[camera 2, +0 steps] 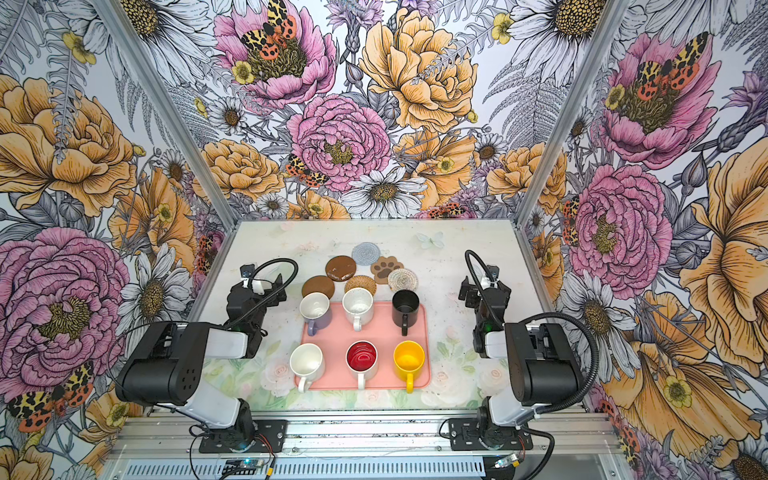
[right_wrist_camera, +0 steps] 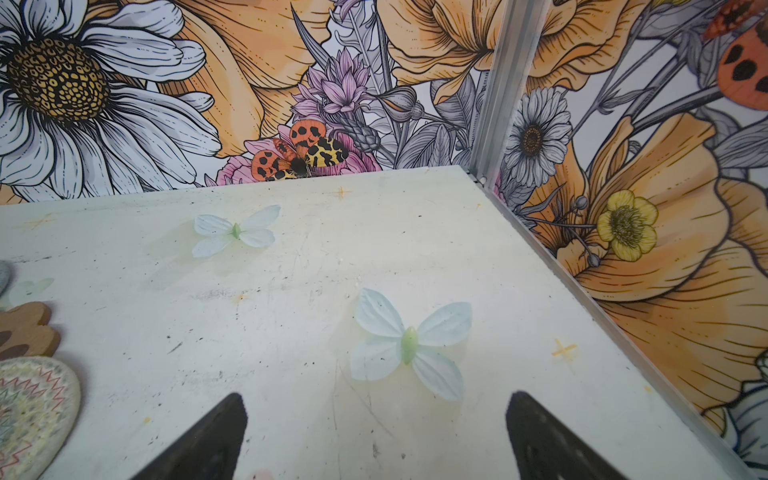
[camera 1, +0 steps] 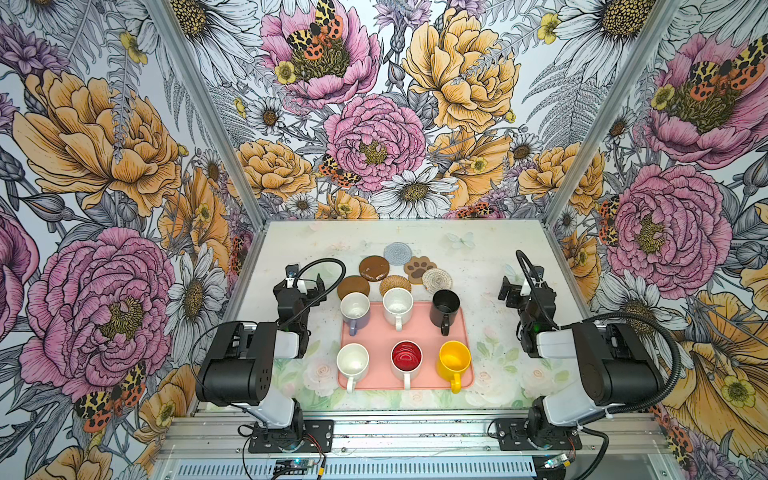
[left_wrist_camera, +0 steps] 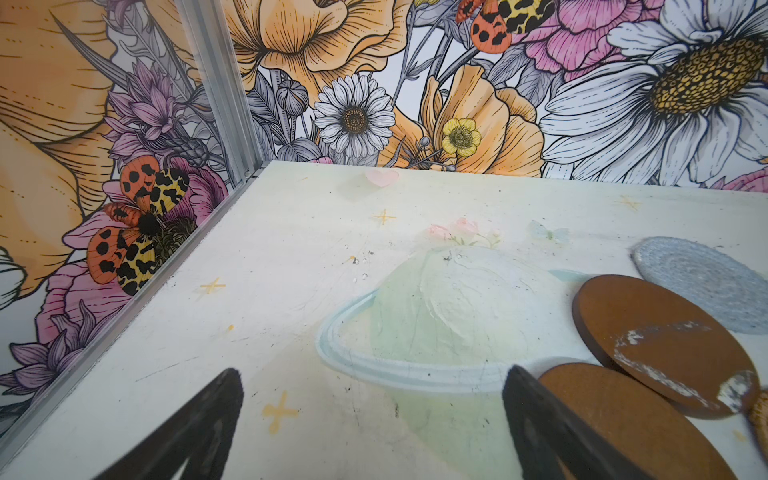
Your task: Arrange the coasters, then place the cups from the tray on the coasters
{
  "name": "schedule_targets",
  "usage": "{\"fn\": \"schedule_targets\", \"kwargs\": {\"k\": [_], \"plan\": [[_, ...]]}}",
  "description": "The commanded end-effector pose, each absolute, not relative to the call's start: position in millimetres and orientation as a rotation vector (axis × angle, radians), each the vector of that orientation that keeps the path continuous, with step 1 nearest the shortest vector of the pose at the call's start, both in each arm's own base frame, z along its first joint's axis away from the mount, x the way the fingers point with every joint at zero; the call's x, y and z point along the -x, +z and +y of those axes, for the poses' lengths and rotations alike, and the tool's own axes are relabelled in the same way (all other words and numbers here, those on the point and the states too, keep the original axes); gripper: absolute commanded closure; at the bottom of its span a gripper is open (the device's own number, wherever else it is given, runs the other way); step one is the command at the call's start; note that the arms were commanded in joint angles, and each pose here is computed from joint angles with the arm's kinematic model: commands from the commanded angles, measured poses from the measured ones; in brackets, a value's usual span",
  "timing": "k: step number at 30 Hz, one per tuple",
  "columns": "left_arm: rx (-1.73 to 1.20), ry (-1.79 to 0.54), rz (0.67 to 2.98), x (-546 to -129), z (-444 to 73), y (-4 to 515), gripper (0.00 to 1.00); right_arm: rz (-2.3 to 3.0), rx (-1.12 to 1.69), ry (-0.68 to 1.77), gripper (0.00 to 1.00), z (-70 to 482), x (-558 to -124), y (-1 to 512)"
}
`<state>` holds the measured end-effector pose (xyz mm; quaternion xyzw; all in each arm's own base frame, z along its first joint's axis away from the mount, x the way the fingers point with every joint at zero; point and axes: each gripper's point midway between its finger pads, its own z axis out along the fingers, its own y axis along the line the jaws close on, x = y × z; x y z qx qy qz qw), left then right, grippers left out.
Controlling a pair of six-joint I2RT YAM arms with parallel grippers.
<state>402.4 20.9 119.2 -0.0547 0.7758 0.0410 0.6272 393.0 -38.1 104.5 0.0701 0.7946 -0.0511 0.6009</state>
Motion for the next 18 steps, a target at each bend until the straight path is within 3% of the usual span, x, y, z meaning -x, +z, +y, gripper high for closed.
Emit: {"fn": "schedule_targets", "kwargs": {"k": [1,5,9,13,18], "plan": [[0.131,0.065,1.751,-405,21,129,0.01,1.813,-0.138,-0.098,0.02,-32,-400,116],[0.115,0.045,1.757,-407,18,131,0.06,1.816,-0.132,-0.106,0.04,-32,-400,128],[0.1,0.045,1.83,-413,15,146,0.17,1.871,-0.192,-0.116,0.05,-37,-398,156],[0.15,0.031,1.916,-418,12,167,0.21,1.96,-0.177,0.024,0.1,-18,-398,171],[0.1,-0.125,1.938,-417,-30,207,0.26,2.14,-0.12,0.24,0.17,23,-406,173]]}}
